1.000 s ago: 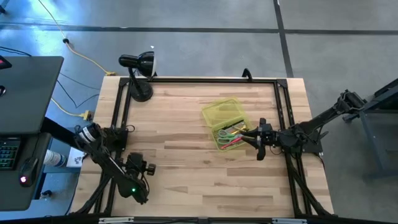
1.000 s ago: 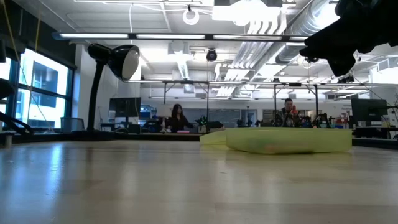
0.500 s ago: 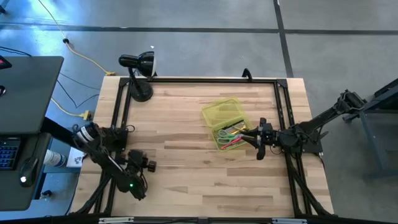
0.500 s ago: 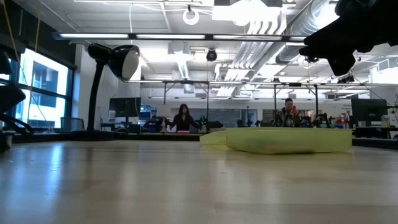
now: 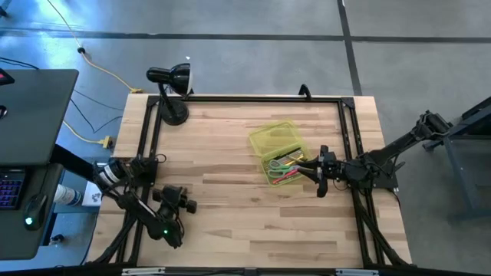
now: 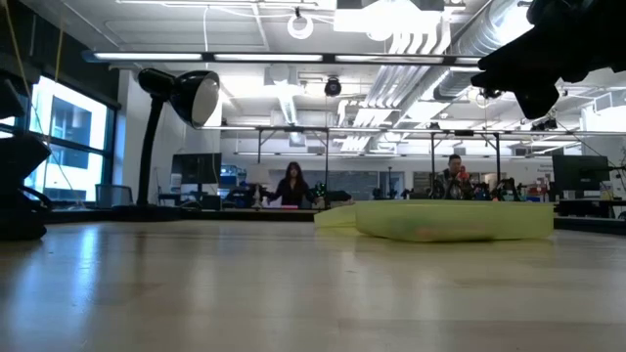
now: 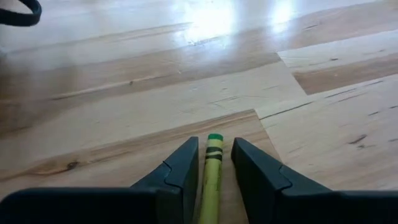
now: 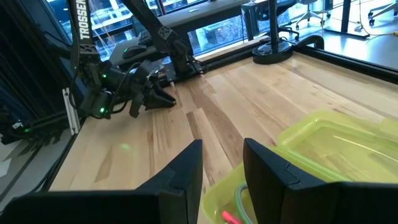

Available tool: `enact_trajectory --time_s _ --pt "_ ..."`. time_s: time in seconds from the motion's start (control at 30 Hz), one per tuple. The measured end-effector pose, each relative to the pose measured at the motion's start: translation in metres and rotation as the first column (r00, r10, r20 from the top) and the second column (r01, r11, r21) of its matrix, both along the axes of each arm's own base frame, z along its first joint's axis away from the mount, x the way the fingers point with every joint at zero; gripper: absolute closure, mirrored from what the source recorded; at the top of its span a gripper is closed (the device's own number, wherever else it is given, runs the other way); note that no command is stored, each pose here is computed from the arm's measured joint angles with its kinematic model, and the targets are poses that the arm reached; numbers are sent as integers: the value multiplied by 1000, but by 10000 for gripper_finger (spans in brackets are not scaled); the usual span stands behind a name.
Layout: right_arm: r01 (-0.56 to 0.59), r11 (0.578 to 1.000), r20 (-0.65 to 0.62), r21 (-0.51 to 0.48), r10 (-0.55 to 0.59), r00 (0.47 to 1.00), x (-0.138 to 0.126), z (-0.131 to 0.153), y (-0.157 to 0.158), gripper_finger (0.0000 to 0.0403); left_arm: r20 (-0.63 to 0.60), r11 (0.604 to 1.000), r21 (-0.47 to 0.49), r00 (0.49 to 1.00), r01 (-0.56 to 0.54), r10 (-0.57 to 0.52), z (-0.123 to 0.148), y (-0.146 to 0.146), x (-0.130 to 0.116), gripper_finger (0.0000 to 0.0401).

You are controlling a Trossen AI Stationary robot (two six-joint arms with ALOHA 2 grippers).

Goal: Pick & place school supplies into a supply box
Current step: Put the green crayon into the yellow supply box

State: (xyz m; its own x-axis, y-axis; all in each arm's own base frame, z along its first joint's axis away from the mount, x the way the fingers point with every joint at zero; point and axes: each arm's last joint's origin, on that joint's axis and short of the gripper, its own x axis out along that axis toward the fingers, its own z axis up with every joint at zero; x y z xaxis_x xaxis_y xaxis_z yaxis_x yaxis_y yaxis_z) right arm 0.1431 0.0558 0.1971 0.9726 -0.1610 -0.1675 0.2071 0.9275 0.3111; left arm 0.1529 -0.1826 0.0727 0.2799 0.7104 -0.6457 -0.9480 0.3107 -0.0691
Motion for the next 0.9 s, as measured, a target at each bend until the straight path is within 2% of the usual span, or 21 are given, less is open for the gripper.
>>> enact_trajectory --time_s 0.37,0.57,0.9 --pt "-1 1000 1 1 1 1000 0 0 0 308 -78 999 18 996 37 -36 -2 -12 -11 263" --pt "-1 1000 6 4 1 1000 0 1 0 308 -60 993 82 995 81 -77 -12 -16 -21 263" --pt "-2 1000 12 6 2 1000 0 1 0 308 -62 989 110 993 103 -97 -15 -15 -21 263"
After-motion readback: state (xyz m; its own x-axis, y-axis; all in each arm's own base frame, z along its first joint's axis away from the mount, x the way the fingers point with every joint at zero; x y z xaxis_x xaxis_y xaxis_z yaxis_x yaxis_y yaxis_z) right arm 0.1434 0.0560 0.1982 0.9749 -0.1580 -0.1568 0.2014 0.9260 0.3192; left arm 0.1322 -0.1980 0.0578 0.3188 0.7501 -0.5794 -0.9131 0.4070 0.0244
